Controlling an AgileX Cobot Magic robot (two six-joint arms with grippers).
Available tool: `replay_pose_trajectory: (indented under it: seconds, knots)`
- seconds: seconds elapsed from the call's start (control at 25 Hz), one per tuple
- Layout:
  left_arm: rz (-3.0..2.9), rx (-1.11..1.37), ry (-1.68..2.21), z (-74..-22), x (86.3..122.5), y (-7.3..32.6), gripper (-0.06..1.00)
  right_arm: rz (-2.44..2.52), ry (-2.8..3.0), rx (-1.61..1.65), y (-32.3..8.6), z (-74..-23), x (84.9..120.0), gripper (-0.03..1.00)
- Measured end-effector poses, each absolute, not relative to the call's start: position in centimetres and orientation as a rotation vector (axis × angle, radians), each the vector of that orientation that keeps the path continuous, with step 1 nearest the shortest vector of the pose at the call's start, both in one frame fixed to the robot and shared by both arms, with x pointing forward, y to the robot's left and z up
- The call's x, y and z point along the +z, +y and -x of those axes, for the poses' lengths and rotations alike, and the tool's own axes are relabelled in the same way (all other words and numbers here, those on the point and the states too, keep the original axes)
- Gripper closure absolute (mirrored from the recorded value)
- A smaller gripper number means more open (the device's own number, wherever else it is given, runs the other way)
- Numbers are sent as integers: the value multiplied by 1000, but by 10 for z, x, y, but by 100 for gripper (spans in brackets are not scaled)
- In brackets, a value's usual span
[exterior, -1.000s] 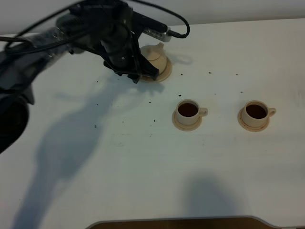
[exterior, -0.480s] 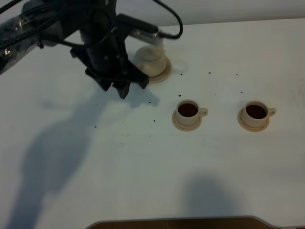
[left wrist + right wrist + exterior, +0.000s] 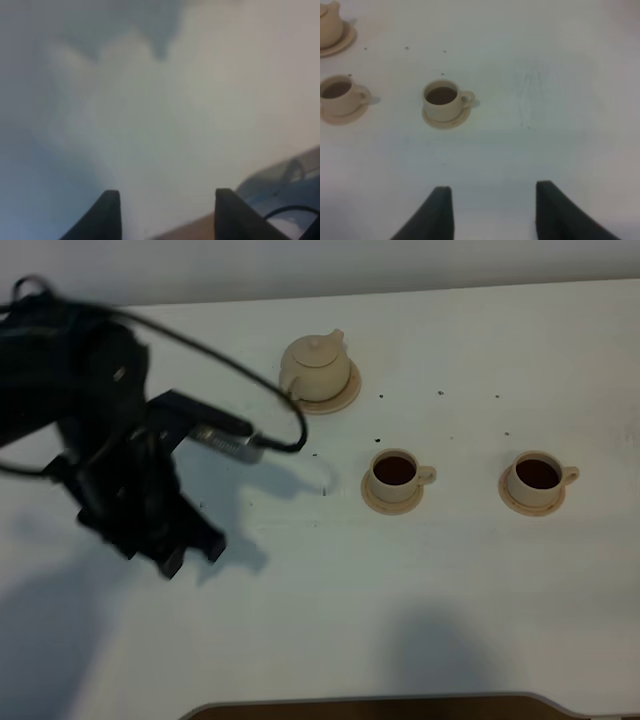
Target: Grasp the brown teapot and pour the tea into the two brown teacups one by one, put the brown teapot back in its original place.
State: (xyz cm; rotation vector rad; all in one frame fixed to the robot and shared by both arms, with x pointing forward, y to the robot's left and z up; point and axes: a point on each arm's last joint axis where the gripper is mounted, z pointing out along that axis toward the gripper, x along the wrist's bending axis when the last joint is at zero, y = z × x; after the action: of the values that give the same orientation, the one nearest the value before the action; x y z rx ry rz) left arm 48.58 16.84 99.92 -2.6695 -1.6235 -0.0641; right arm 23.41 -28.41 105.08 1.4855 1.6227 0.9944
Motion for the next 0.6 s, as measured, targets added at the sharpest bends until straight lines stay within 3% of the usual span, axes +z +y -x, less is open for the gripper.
replay_pose_trajectory:
  seconds: [0.6]
  knots:
    - [2798,-214,-1706,-362,1001,237,52,-1485,1623,994,-284,-234,1051,56]
